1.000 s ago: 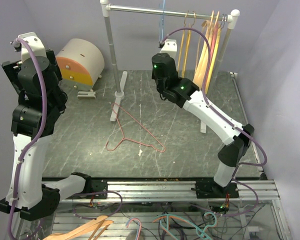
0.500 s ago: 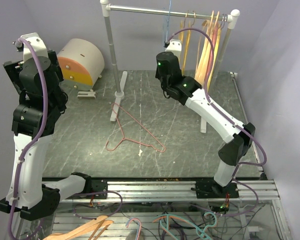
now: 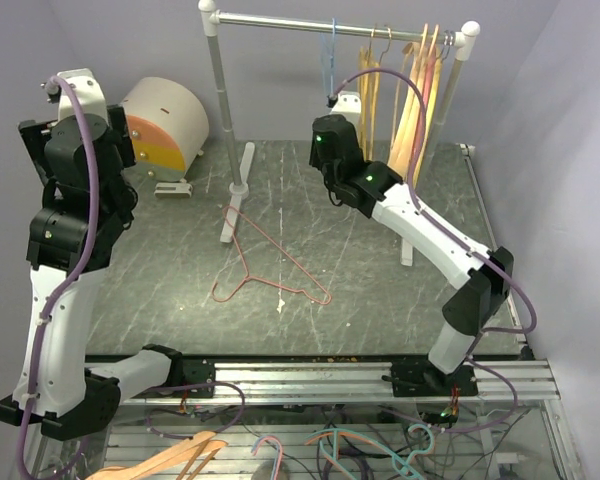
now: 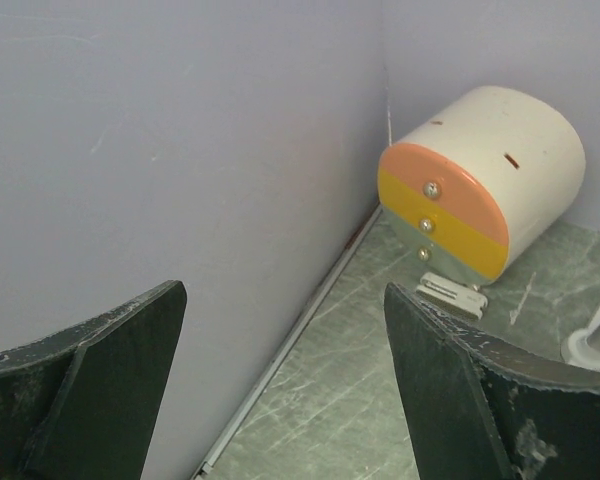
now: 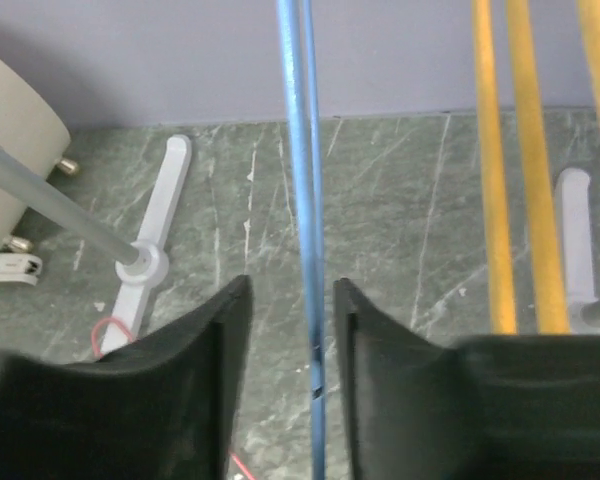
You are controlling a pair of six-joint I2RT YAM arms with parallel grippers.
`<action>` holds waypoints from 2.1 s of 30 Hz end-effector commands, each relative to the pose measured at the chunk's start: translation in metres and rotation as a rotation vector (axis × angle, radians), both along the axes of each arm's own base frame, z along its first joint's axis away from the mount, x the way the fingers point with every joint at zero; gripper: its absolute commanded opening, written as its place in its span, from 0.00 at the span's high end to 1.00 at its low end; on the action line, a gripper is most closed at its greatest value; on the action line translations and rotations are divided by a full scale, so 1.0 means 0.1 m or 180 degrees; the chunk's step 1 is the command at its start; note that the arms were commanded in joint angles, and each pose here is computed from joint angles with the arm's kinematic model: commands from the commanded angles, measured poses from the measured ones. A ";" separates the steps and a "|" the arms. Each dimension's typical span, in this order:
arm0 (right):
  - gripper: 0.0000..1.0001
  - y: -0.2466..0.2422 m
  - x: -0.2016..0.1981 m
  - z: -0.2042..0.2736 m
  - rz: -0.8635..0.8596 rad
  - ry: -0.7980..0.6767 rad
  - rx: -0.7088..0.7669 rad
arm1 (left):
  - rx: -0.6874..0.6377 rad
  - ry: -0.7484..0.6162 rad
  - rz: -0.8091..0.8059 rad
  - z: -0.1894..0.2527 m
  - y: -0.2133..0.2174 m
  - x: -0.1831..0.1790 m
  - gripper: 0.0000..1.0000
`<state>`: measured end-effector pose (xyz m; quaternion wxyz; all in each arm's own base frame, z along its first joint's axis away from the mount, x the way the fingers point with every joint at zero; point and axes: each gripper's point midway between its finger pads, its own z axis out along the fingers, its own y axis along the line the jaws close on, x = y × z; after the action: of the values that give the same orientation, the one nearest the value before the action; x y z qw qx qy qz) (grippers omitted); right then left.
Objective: Organize the hangers
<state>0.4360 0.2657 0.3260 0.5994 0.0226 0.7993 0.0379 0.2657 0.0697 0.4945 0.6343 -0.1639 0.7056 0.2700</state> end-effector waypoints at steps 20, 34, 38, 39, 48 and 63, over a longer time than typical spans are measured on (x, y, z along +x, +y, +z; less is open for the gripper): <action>0.00 -0.12 -0.87 0.84 0.1045 -0.0729 0.0238 | 0.0604 0.2269 -0.2777 -2.58 -1.27 0.50 0.00; 0.00 -0.23 -1.36 0.49 0.1576 -0.0658 0.0157 | 0.0753 0.3602 -0.4114 -3.84 -1.91 -0.39 0.00; 0.00 -0.27 -1.40 0.36 0.1570 -0.0586 0.0163 | 0.1031 0.3531 -0.4003 -4.03 -1.95 -0.21 0.00; 0.00 -0.27 -1.41 0.34 0.1569 -0.0577 0.0175 | 0.1068 0.3559 -0.3950 -4.08 -1.95 -0.16 0.02; 0.00 -0.27 -1.41 0.23 0.1555 -0.0518 0.0204 | 0.0781 0.4094 -0.4165 -4.54 -2.26 -0.03 0.14; 0.00 -0.32 -1.39 0.32 0.1487 -0.0642 0.0203 | 0.0830 0.4505 -0.4188 -4.89 -2.28 -0.15 0.37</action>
<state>0.2986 0.2386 0.3402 0.6272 -0.1569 0.7368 0.1977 0.2485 -0.1465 0.0114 0.1012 0.5262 0.8442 -0.0158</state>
